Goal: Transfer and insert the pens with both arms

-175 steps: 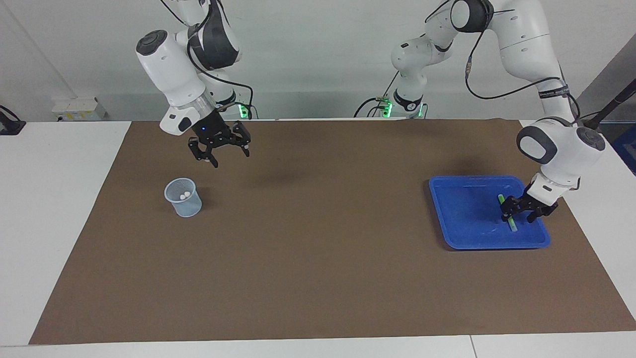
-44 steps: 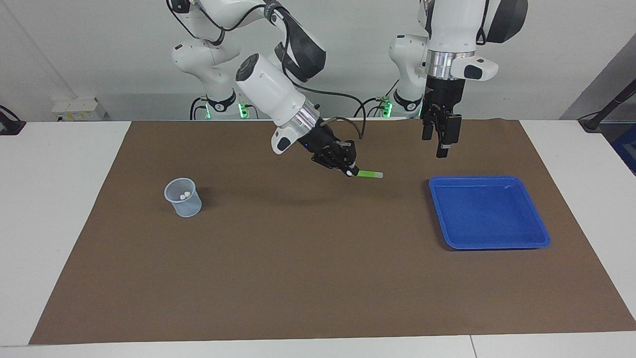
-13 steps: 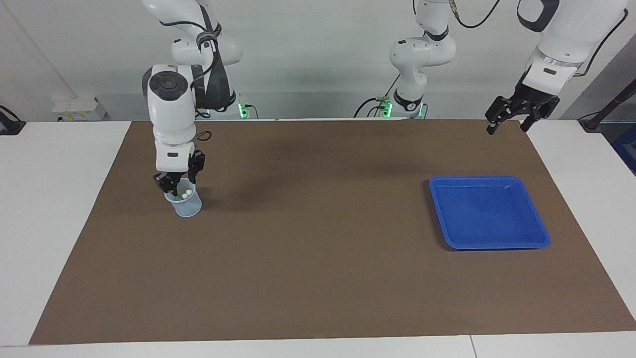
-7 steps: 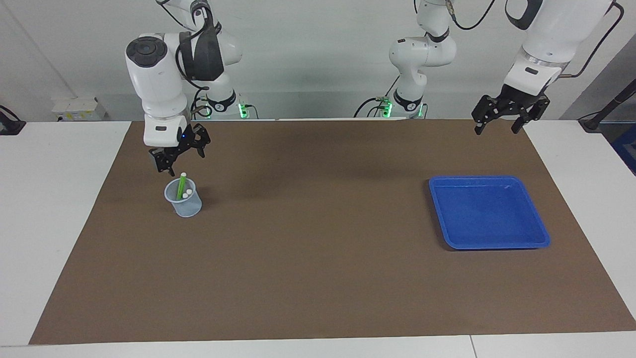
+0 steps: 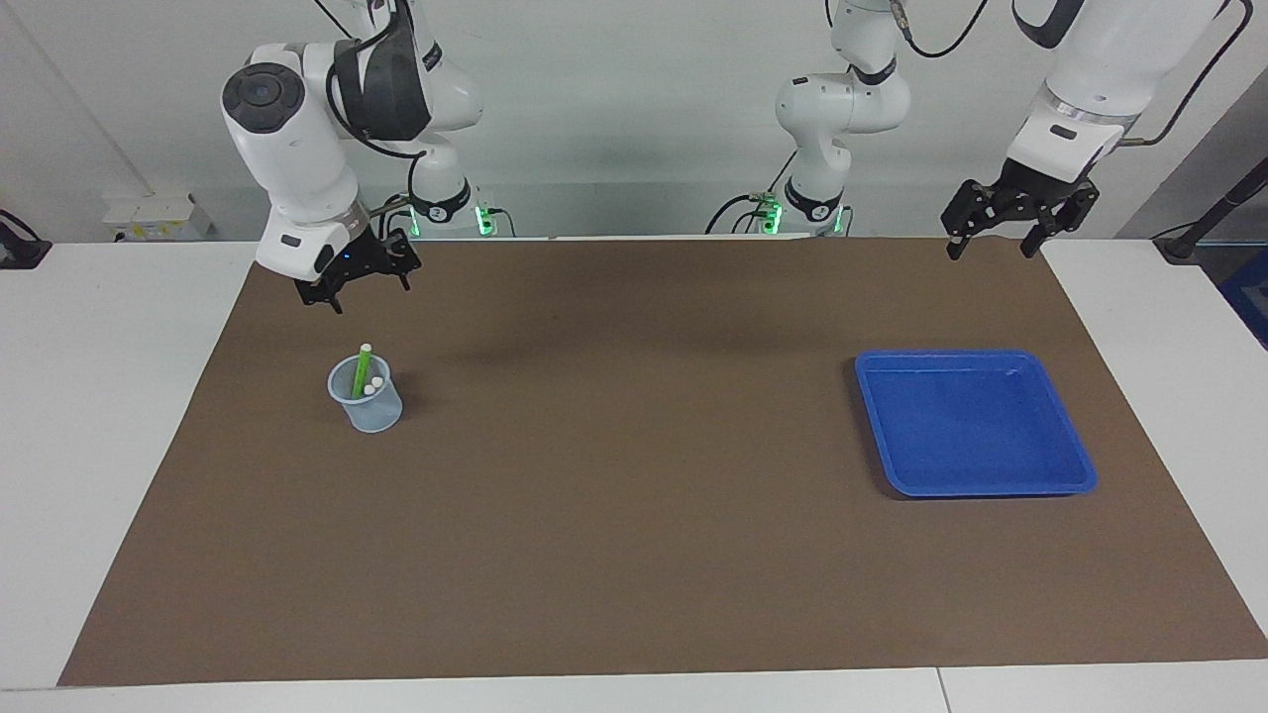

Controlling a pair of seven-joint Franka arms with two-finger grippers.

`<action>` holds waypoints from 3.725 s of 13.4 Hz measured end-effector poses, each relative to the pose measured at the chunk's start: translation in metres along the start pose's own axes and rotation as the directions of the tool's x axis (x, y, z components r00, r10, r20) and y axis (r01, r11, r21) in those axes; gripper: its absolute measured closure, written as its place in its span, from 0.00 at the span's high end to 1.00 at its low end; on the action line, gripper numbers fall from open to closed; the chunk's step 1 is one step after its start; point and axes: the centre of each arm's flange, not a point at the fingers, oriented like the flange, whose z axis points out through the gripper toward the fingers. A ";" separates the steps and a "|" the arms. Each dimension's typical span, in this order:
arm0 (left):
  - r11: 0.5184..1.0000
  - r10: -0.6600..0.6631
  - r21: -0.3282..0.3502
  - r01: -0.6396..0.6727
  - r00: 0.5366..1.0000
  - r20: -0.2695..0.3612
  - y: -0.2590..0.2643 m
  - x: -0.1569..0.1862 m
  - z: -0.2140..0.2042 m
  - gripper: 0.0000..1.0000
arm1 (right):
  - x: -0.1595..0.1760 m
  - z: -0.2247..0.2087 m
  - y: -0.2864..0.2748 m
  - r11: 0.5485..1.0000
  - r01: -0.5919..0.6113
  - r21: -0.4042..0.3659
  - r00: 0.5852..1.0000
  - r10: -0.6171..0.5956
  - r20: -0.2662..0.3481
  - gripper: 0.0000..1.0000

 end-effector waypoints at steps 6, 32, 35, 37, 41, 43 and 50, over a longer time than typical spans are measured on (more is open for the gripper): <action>1.000 -0.018 0.000 0.018 1.000 0.007 -0.010 0.002 0.004 1.00 | -0.012 -0.035 0.027 0.996 -0.078 0.047 0.996 0.080 -0.044 1.00; 1.000 -0.010 0.001 0.010 1.000 -0.003 -0.005 0.003 0.000 1.00 | 0.011 -0.066 0.040 0.968 -0.246 0.046 0.963 0.250 -0.096 1.00; 1.000 -0.002 0.001 0.002 1.000 -0.003 0.000 0.003 0.000 1.00 | 0.011 -0.066 0.040 0.968 -0.246 0.046 0.963 0.250 -0.096 1.00; 1.000 -0.003 0.001 0.003 1.000 -0.002 -0.001 0.003 0.001 1.00 | 0.011 -0.066 0.040 0.968 -0.246 0.046 0.963 0.250 -0.096 1.00; 1.000 -0.003 0.001 0.003 1.000 0.000 -0.001 0.003 0.002 1.00 | 0.011 -0.066 0.040 0.968 -0.246 0.046 0.963 0.250 -0.096 1.00; 1.000 -0.003 0.001 0.003 1.000 0.000 -0.001 0.003 0.002 1.00 | 0.011 -0.066 0.040 0.968 -0.246 0.046 0.963 0.250 -0.096 1.00; 1.000 -0.004 0.000 0.004 1.000 0.000 -0.002 0.003 0.002 1.00 | 0.011 -0.066 0.040 0.968 -0.247 0.046 0.963 0.250 -0.096 1.00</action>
